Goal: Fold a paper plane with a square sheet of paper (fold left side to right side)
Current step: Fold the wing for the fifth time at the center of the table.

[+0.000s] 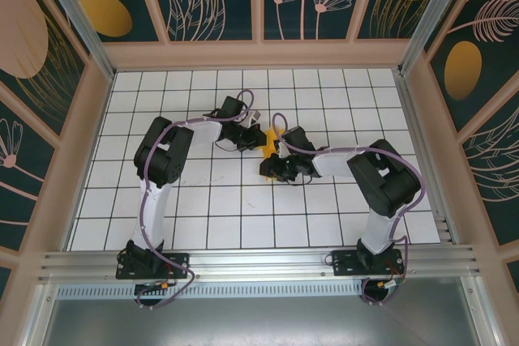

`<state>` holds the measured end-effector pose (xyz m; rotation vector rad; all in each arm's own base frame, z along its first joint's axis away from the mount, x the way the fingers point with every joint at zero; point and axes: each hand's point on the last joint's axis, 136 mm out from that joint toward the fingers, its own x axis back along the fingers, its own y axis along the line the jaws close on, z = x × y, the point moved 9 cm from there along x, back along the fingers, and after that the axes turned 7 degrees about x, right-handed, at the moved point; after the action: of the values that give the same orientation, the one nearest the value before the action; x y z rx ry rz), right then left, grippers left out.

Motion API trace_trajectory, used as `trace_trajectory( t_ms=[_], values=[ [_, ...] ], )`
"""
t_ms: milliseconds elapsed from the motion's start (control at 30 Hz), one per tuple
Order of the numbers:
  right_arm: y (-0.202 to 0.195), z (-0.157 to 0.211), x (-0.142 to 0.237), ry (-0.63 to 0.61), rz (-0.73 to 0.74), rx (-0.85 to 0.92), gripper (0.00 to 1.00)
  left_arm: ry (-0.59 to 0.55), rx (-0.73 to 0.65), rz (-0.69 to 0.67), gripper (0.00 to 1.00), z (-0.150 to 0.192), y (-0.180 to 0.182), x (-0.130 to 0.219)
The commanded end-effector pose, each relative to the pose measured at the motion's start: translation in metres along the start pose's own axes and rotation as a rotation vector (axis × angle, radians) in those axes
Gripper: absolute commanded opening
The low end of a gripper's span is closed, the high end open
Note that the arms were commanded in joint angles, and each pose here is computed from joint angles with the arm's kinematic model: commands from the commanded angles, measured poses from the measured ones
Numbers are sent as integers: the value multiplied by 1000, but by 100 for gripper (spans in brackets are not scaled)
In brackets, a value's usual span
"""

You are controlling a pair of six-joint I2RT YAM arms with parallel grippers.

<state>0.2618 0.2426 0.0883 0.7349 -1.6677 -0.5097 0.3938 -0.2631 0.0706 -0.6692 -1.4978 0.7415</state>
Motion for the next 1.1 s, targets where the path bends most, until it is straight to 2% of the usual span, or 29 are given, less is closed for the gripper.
trace_trajectory(
  t_ms=[0,233,633,800,933,1067],
  values=[
    [-6,5,-4,36,64,-2,30,-20,34,-198,3,8,53,-28],
    [-7,14,-5,72,80,15,29,-19,38,-205,3,8,55,-29],
    [-8,41,-7,210,109,25,28,-19,40,-227,3,8,58,-29],
    [0,46,-3,228,81,53,28,-20,41,-231,3,8,58,-29],
    [16,39,10,197,7,109,29,-18,42,-231,2,9,58,-29],
    [29,15,32,101,-89,141,29,-18,37,-225,2,8,57,-29]
  ],
)
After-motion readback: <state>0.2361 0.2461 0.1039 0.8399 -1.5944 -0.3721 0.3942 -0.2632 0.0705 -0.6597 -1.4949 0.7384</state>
